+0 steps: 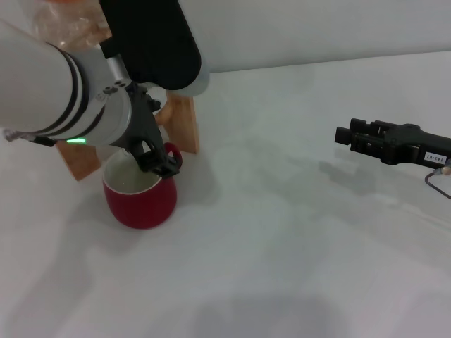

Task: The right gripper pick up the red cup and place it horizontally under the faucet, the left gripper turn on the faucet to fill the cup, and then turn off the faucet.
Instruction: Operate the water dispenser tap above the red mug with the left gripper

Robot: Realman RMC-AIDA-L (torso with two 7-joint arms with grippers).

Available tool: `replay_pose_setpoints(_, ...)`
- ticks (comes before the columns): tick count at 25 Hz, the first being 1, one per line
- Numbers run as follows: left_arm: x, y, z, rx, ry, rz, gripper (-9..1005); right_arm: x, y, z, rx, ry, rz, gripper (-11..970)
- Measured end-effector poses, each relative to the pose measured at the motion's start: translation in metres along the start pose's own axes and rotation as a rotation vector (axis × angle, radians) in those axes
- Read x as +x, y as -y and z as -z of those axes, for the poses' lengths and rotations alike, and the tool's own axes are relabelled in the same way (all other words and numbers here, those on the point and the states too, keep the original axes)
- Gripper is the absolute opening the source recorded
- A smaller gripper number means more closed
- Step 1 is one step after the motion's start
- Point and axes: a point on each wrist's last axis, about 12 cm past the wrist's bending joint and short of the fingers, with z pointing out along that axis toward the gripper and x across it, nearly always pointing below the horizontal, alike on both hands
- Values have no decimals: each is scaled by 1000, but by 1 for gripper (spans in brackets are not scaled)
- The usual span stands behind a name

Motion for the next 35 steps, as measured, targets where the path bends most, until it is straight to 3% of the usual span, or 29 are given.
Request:
replay_pose_setpoints(14,0,0,-1,-19,-14,2,892,0,0,0,0,-1,0,529)
replay_pose_setpoints(23,-11,7,5,-30,24,-44,892,0,0,1,2,-1,0,529)
replay_pose_setpoints(30,-12,12,15,-46,107,-23,892,0,1,2,4,3,-2,529)
replay_pose_setpoints(35,-2,21,28,-59,225,47,892,-2,2,4,11,8,0,529)
